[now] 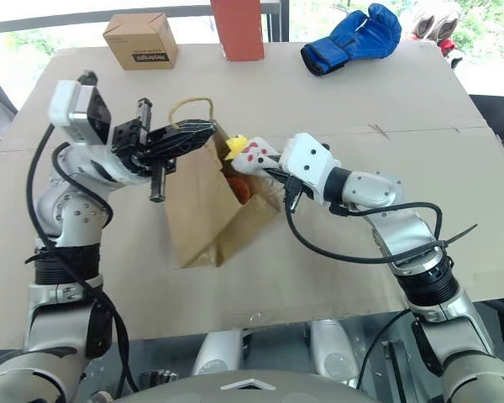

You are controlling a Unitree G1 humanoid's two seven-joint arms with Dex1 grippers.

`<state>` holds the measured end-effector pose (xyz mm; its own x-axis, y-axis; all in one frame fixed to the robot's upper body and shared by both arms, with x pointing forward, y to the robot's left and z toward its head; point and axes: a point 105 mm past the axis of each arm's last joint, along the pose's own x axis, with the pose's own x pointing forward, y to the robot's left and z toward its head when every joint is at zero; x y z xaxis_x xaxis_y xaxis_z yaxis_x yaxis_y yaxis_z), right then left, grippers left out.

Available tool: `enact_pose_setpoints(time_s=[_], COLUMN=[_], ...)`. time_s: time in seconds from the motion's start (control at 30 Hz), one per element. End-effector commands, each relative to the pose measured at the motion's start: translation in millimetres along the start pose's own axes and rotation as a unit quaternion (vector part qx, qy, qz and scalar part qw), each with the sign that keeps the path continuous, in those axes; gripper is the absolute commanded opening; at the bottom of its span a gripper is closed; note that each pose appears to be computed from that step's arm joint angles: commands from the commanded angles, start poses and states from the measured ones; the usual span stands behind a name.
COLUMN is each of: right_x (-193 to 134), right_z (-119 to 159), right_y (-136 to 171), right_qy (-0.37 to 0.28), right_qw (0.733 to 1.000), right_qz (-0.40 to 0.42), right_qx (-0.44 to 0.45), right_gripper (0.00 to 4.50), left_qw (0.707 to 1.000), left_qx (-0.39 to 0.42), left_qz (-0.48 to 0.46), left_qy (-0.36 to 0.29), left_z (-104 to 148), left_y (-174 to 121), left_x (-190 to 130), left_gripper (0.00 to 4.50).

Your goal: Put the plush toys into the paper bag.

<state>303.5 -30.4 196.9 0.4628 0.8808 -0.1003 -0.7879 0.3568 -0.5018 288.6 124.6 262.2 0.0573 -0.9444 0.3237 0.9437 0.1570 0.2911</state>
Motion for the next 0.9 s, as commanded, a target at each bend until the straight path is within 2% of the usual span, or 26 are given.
enact_pose_setpoints(time_s=[0.03, 0.23, 0.4, 0.5, 0.7, 0.83, 0.9], right_x=[5.5, 12.6, 32.3, 42.1, 37.8, 45.4, 48.9], right_z=[24.4, 21.6, 14.1, 14.1, 9.7, -2.4, -6.7], right_y=[12.5, 30.0, 41.1, 43.2, 28.3, 31.7, 28.1], right_qy=[-0.038, -0.034, -0.037, -0.043, -0.036, -0.007, 0.015], right_qw=[0.996, 0.989, 0.980, 0.976, 0.988, 0.989, 0.990], right_qz=[0.049, 0.120, 0.171, 0.186, 0.136, 0.128, 0.116], right_qx=[-0.057, -0.078, -0.099, -0.103, -0.066, -0.073, -0.081], right_gripper=[0.02, 0.02, 0.02, 0.02, 0.02, 0.02, 0.02], left_qw=[1.000, 0.999, 0.998, 0.998, 0.997, 0.997, 0.994], left_qx=[0.017, 0.019, 0.027, 0.044, 0.066, 0.074, 0.089], left_qz=[-0.012, -0.004, -0.014, -0.016, 0.028, 0.033, 0.059], left_qy=[-0.009, -0.041, -0.062, -0.053, -0.014, -0.021, 0.003], left_z=[3.9, 11.7, 14.8, 12.7, 2.9, 1.2, -3.6], left_y=[1.2, 7.7, 5.5, 3.0, 9.4, 5.5, 12.9], left_x=[16.6, 27.9, 44.0, 44.8, 28.9, 36.6, 39.7], left_gripper=[0.00, 0.00, 0.00, 0.00, 0.00, 0.00, 0.00])
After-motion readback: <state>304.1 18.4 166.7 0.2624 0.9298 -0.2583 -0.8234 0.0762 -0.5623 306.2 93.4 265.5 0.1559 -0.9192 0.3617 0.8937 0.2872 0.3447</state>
